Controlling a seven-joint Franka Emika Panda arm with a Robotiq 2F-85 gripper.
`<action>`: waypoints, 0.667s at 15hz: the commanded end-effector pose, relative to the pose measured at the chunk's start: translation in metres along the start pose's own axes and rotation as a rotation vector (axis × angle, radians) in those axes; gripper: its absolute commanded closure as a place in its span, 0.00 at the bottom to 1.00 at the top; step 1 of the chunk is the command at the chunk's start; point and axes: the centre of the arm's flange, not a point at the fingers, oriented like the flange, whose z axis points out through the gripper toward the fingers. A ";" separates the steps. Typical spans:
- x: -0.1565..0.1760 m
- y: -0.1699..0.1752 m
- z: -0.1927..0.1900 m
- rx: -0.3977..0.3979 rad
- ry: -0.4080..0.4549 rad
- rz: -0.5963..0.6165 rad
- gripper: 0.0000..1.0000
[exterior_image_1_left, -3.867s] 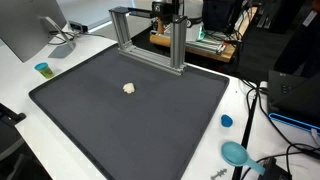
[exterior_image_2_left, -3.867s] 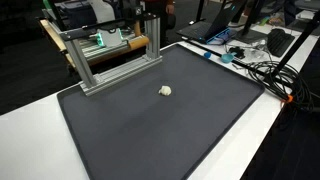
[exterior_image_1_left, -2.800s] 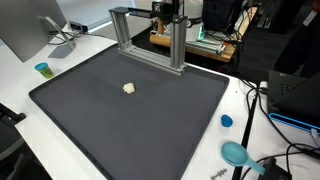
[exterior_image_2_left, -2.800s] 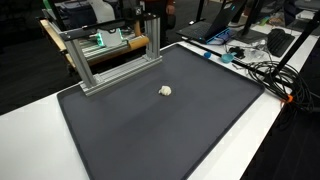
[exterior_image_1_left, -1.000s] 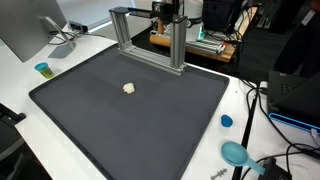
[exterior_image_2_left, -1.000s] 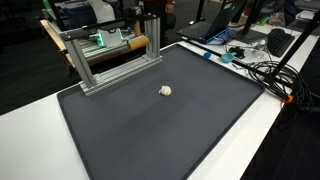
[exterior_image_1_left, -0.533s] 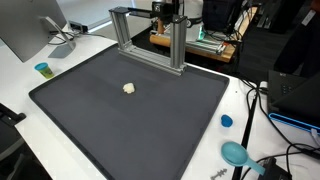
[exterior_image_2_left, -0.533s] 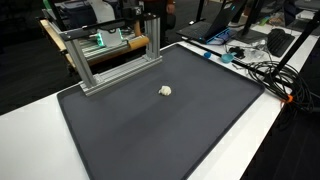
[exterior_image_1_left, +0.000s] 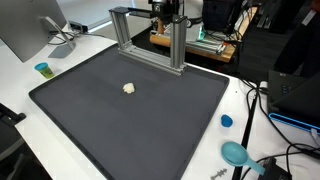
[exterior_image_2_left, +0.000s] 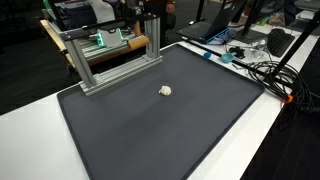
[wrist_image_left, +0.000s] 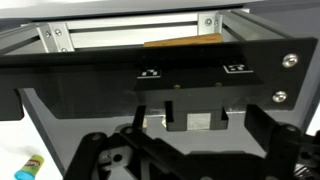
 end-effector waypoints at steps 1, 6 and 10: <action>-0.002 0.005 0.008 0.004 0.017 0.007 0.00; -0.010 0.007 0.007 -0.013 -0.008 -0.020 0.12; -0.014 0.004 0.006 -0.012 -0.008 -0.030 0.42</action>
